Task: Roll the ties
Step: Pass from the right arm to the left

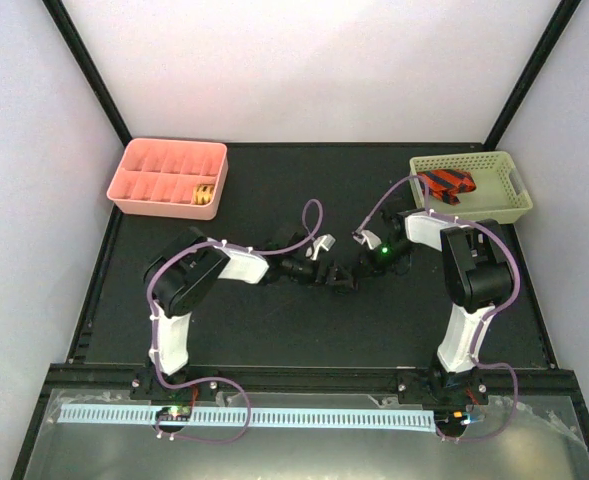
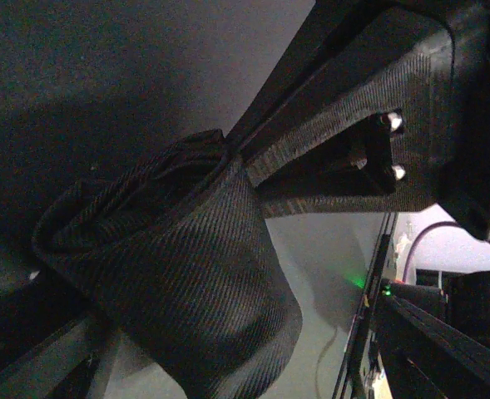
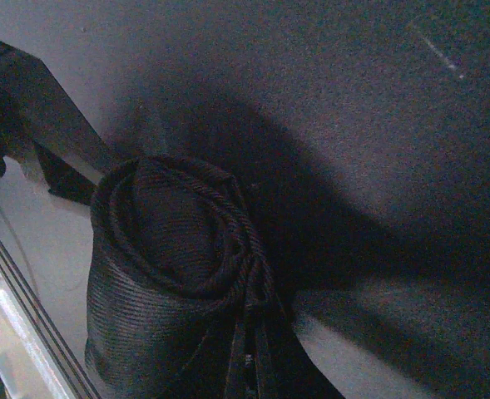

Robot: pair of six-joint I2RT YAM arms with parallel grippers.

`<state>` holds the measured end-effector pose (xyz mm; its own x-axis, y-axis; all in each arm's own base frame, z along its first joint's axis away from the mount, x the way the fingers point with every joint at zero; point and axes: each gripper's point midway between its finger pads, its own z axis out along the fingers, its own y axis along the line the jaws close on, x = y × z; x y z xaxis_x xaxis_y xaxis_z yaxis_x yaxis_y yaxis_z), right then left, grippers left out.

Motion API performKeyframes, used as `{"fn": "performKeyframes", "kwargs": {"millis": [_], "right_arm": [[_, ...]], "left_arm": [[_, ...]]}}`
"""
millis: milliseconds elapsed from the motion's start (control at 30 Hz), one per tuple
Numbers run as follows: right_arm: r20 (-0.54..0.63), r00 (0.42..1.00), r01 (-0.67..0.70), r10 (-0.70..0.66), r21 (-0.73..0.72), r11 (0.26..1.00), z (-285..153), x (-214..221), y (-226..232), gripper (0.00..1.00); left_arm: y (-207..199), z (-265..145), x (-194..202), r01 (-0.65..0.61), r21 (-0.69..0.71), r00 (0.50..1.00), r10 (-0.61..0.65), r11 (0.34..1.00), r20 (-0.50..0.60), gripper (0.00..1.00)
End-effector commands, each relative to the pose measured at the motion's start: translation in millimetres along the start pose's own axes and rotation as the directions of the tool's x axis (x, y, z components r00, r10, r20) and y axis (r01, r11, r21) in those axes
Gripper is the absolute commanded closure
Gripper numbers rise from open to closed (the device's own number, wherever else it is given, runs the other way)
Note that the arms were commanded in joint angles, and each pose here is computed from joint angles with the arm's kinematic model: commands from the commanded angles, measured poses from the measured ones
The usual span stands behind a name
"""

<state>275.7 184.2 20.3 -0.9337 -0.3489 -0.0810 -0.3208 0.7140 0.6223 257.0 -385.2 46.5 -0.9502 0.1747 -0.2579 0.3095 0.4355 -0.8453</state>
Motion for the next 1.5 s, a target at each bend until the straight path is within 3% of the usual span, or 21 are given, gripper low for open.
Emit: {"fn": "performKeyframes", "kwargs": {"millis": [0,500,833,967,1233,1467], "right_arm": [[-0.061,0.998,-0.03,0.034,0.063,0.998,8.2,18.2,-13.4,0.98],[-0.064,0.997,-0.037,0.037,0.003,0.999,11.3,20.6,-4.0,0.98],[-0.059,0.998,-0.038,0.034,-0.07,0.997,13.3,22.0,6.3,0.98],[-0.048,0.998,-0.033,0.027,-0.129,0.991,12.7,21.1,16.6,0.98],[-0.065,0.997,-0.055,0.046,-0.146,0.988,19.1,24.1,13.7,0.98],[-0.095,0.994,-0.074,0.062,-0.133,0.988,27.0,34.0,6.0,0.98]], "left_arm": [[44.1,17.1,32.2,0.15,-0.202,0.982,-0.17,0.968,-0.084,0.14],[72.8,43.5,35.4,0.264,-0.291,0.945,-0.307,0.92,-0.114,0.27],[91.0,53.5,51.3,0.194,-0.425,0.944,-0.286,0.884,-0.165,0.38],[102.7,52.0,55.5,0.17,-0.495,0.944,-0.285,0.852,-0.165,0.34],[112.7,46.0,58.5,0.067,-0.601,0.96,-0.216,0.797,-0.18,0.4],[100.2,44.0,60.2,-0.04,-0.644,0.971,-0.122,0.764,-0.204,0.35]]}}
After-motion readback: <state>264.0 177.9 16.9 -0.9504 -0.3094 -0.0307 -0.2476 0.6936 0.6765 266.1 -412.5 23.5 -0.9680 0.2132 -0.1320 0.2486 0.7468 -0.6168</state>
